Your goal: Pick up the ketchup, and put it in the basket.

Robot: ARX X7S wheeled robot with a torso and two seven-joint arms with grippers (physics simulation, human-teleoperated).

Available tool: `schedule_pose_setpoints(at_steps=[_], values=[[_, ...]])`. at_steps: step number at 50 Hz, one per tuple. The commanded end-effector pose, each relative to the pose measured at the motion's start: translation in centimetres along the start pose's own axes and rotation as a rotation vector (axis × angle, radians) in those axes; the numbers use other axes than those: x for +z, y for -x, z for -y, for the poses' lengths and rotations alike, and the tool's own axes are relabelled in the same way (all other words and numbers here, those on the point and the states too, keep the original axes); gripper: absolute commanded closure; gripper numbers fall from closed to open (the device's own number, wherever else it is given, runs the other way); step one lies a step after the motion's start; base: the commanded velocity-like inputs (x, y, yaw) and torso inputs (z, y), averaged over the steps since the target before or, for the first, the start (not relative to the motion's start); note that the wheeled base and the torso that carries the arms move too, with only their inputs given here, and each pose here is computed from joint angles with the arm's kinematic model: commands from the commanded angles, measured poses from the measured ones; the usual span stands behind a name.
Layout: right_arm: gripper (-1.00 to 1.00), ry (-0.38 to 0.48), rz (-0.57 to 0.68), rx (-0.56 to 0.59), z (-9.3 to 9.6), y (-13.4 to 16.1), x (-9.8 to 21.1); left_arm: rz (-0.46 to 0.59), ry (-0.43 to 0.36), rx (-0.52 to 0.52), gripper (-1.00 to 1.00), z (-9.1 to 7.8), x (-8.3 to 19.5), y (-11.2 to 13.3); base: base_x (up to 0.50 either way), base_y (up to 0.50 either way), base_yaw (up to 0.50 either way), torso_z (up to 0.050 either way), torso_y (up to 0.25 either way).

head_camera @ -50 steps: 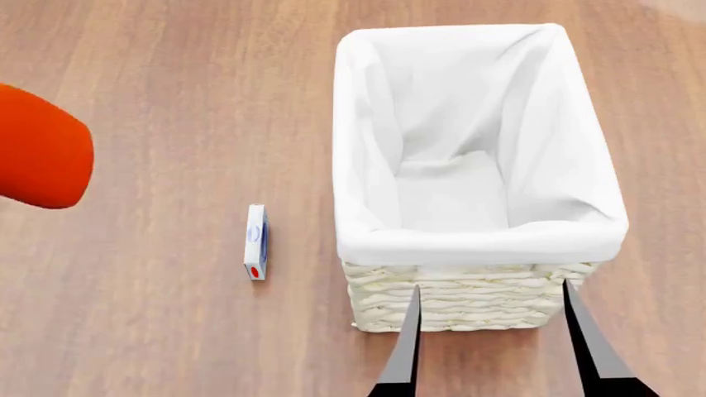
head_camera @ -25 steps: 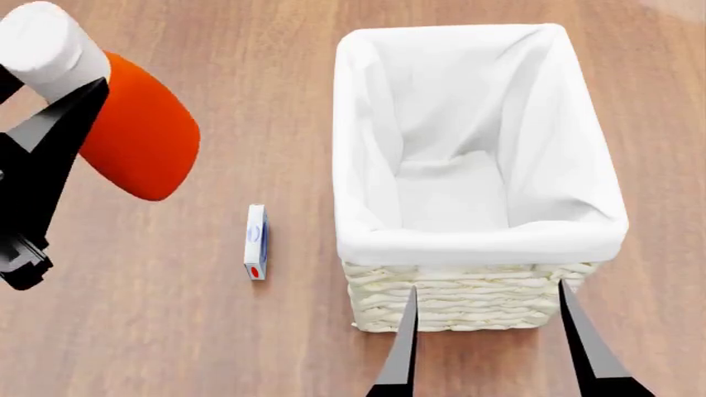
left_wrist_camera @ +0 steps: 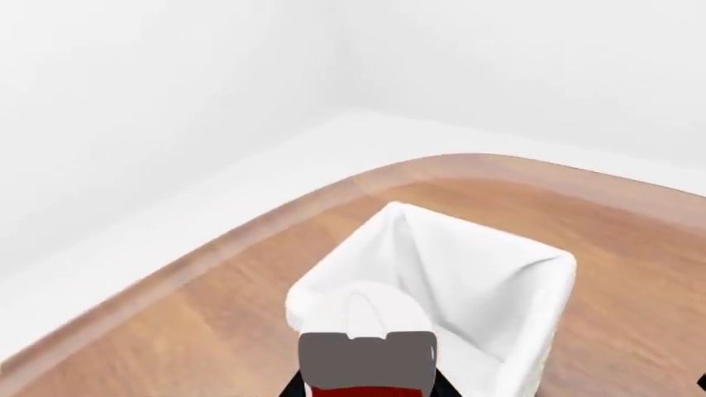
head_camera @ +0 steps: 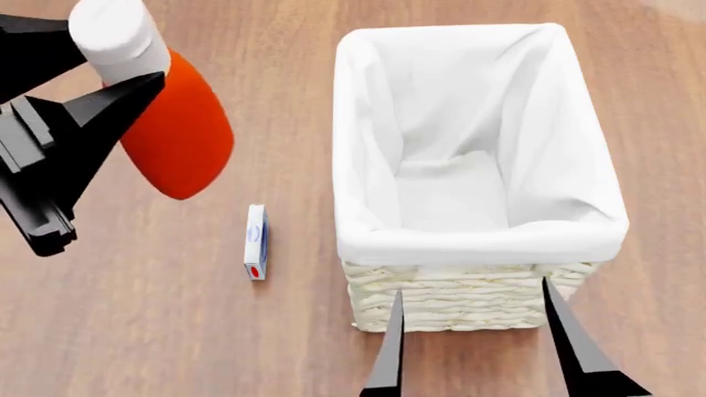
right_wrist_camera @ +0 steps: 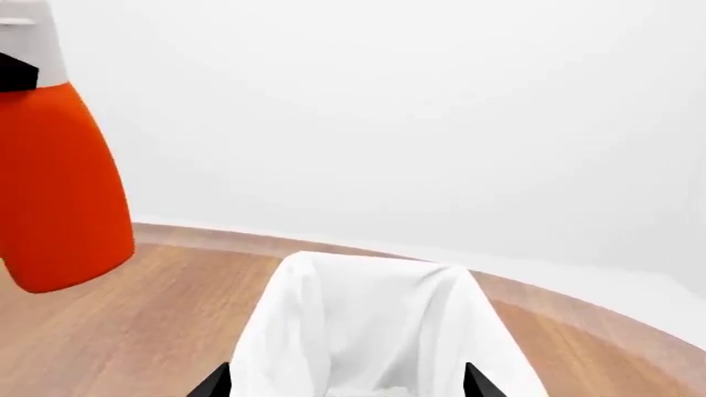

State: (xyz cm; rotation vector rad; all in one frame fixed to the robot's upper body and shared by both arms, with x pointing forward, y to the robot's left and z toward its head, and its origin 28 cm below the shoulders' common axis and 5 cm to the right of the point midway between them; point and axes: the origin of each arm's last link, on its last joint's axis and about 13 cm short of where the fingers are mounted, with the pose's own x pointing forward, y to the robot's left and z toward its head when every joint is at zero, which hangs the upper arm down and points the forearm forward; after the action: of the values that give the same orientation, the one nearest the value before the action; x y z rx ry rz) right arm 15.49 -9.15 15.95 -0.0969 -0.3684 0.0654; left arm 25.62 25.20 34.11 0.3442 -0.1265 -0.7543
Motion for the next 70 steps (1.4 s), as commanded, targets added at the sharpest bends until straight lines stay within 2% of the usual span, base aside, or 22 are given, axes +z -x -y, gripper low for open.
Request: schedule_pose_setpoints(at_steps=[1, 10, 17, 23, 34, 42, 48, 70], values=[[-1.00, -0.046, 0.013, 0.116, 0.6, -0.2, 1.4, -0.013, -0.005, -0.060, 1.00, -0.8, 1.3, -0.5, 0.00, 0.00, 0.00, 0.000, 0.000], [-1.00, -0.011, 0.039, 0.280, 1.7, -1.1, 3.8, -0.026, -0.054, -0.157, 1.00, -0.6, 2.5, -0.8, 0.00, 0.00, 0.00, 0.000, 0.000], [-1.00, -0.028, 0.044, 0.380, 2.5, -1.6, 5.1, -0.048, -0.073, -0.215, 1.00, -0.8, 3.0, -1.1, 0.00, 0.00, 0.00, 0.000, 0.001], [-1.00, 0.071, 0.016, 0.402, 3.0, -2.3, 5.3, -0.063, -0.077, -0.232, 1.00, -0.9, 3.3, -1.4, 0.00, 0.00, 0.00, 0.000, 0.000], [-1.00, 0.165, -0.021, 0.457, 3.2, -3.3, 6.0, -0.101, -0.094, -0.252, 1.00, -1.0, 4.5, -1.8, 0.00, 0.00, 0.00, 0.000, 0.000], [-1.00, 0.151, -0.039, 0.508, 3.0, -3.5, 5.8, -0.096, -0.096, -0.256, 1.00, -1.0, 4.8, -1.8, 0.00, 0.00, 0.00, 0.000, 0.001], [-1.00, 0.061, -0.032, 0.516, 2.7, -3.9, 5.7, -0.087, -0.088, -0.268, 1.00, -0.7, 4.7, -1.8, 0.00, 0.00, 0.00, 0.000, 0.000], [-1.00, 0.000, -0.020, 0.531, 1.6, -4.7, 4.6, -0.085, -0.073, -0.270, 1.00, -0.6, 4.2, -1.9, 0.00, 0.00, 0.00, 0.000, 0.000]])
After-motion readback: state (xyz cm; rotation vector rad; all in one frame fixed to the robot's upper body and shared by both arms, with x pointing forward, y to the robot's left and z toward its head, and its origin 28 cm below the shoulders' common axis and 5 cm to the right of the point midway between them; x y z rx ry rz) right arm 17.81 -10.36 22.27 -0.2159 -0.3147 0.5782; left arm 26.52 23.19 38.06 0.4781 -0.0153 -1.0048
